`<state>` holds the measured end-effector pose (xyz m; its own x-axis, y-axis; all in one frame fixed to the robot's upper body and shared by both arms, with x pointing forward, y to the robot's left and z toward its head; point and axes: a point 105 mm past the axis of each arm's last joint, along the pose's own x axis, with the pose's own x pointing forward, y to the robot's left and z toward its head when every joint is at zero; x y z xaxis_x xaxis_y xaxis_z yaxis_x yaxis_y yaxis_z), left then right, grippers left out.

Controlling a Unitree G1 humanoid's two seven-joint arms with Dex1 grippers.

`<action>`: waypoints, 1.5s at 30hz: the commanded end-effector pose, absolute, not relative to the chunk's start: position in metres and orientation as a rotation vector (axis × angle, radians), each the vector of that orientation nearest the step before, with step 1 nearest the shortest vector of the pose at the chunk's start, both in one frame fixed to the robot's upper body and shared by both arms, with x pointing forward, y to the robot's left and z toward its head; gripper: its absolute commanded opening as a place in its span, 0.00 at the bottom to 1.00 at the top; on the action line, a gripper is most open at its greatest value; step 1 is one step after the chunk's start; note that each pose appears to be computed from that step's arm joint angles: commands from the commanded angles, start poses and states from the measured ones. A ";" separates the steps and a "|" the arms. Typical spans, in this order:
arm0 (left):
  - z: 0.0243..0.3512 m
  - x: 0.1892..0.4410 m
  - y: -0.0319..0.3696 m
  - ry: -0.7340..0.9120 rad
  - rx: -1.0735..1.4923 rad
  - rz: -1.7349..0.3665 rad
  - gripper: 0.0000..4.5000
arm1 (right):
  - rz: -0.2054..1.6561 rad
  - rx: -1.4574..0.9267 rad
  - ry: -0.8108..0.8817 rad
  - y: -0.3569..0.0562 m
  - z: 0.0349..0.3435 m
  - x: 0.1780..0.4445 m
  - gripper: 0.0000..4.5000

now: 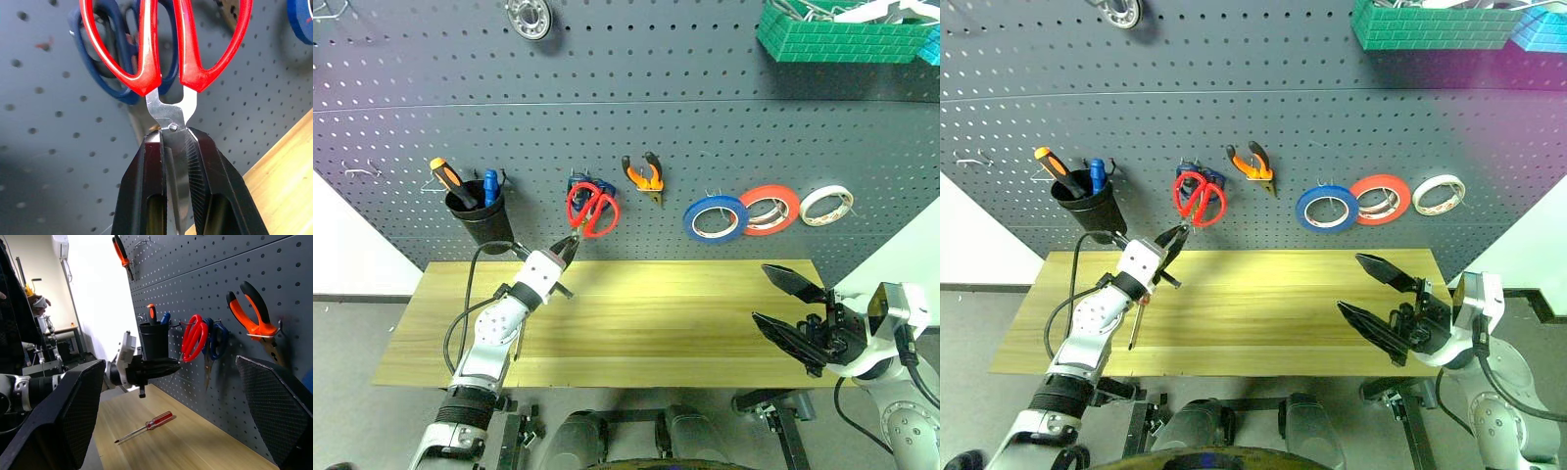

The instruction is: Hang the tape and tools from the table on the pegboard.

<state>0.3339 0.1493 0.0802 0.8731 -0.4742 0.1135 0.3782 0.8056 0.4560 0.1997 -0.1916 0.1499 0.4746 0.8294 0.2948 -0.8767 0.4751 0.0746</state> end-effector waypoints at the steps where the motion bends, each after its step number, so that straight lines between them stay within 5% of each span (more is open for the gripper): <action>1: 0.084 0.343 0.155 -0.222 0.385 -0.424 0.13 | 1.059 0.202 -0.268 -0.184 0.144 0.213 1.00; 13: 0.079 0.336 0.155 -0.209 0.358 -0.455 1.00 | 1.045 0.201 -0.247 -0.213 0.090 0.217 1.00; 31: 0.051 0.286 0.196 -0.063 0.283 -0.315 1.00 | 1.068 0.196 -0.252 -0.213 0.089 0.221 1.00; 45: 0.020 0.273 0.245 0.122 0.200 -0.158 1.00 | 1.165 0.022 -0.231 -0.196 0.096 0.226 1.00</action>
<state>0.2718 0.2326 0.0172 0.9739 -0.1794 -0.1389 0.2043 0.9598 0.1927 0.2218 -0.2029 0.0788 0.4107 0.8909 0.1940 -0.9056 0.4233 -0.0268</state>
